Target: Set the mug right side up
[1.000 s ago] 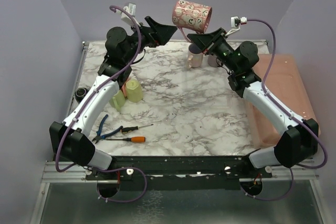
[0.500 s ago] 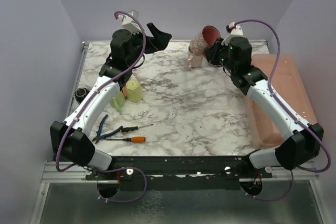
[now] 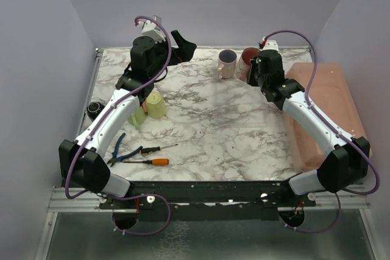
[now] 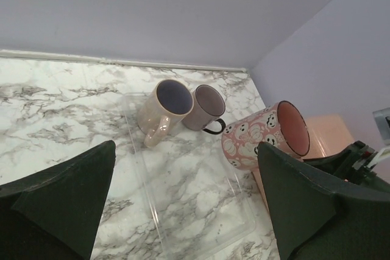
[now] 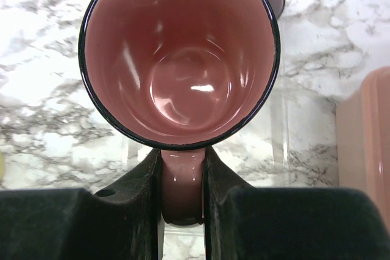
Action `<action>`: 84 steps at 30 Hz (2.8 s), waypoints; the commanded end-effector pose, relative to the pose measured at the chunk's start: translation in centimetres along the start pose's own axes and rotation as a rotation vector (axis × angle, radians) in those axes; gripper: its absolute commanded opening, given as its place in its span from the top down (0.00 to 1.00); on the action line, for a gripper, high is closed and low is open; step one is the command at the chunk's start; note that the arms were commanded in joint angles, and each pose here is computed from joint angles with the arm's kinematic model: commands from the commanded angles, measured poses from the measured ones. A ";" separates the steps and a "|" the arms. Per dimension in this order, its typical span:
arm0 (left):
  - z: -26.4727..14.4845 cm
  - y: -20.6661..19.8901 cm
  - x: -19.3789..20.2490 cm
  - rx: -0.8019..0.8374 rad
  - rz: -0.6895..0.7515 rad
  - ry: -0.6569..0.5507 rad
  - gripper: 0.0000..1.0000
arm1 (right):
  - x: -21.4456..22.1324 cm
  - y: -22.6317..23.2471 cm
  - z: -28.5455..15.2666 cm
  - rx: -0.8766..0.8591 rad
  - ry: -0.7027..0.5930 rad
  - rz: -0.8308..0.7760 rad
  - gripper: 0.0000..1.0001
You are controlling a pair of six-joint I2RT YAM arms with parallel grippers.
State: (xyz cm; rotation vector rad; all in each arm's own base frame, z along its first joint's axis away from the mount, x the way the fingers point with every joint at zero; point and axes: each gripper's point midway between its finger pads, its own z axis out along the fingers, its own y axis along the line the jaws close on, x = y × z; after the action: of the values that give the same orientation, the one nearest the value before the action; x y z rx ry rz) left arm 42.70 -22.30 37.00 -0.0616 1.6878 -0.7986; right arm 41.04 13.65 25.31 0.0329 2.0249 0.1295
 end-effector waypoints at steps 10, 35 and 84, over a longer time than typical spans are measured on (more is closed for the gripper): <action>-0.9 1.4 0.4 -0.069 0.024 0.007 0.01 | 5.2 1.2 4.1 0.130 0.052 0.185 0.99; -1.8 2.9 0.6 -0.138 0.059 0.006 0.01 | 10.4 3.9 10.7 0.252 0.230 0.403 0.78; -12.4 16.0 3.7 -0.896 0.110 0.115 0.11 | 6.0 5.2 4.8 0.058 0.166 0.432 0.27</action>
State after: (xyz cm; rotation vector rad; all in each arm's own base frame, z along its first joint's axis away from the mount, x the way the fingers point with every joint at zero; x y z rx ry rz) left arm 40.27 -10.34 27.26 -0.4045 1.9677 -0.1276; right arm 42.64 21.12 18.17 0.5162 2.1894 0.4367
